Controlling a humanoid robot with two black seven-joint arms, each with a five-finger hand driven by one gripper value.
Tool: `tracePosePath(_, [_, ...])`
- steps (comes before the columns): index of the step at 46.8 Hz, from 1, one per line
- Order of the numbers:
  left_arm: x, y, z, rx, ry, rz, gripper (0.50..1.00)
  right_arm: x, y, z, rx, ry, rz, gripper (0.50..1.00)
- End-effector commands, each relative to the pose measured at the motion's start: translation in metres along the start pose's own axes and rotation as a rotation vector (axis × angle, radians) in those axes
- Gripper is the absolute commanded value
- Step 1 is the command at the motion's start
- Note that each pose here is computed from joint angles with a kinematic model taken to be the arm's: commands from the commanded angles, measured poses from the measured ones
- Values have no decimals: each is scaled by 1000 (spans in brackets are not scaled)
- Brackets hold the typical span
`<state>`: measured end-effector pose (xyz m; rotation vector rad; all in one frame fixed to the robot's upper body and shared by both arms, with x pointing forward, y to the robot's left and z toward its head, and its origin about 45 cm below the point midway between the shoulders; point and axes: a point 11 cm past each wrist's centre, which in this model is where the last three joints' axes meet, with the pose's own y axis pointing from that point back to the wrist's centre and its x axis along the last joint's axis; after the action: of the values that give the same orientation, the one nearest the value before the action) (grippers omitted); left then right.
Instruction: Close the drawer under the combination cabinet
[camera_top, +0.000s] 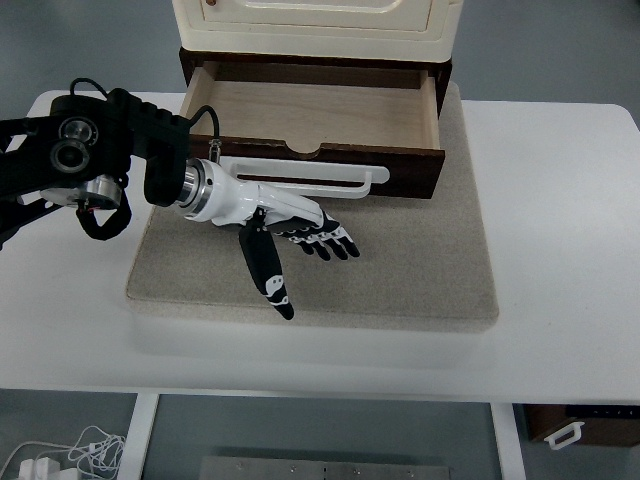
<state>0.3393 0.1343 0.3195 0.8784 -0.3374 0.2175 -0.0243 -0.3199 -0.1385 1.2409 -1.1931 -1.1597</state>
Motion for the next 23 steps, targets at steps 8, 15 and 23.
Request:
tracePosePath(8, [5,-6,-2,16,4,5,996,0,0,0,0,1,0,952])
tracePosePath(15, [12,-5,-7,44,-18,37,996,0,0,0,0,1,0,952])
tracePosePath(23, [15,-4,-9,50,-20,51,996,0,0,0,0,-1,0,952])
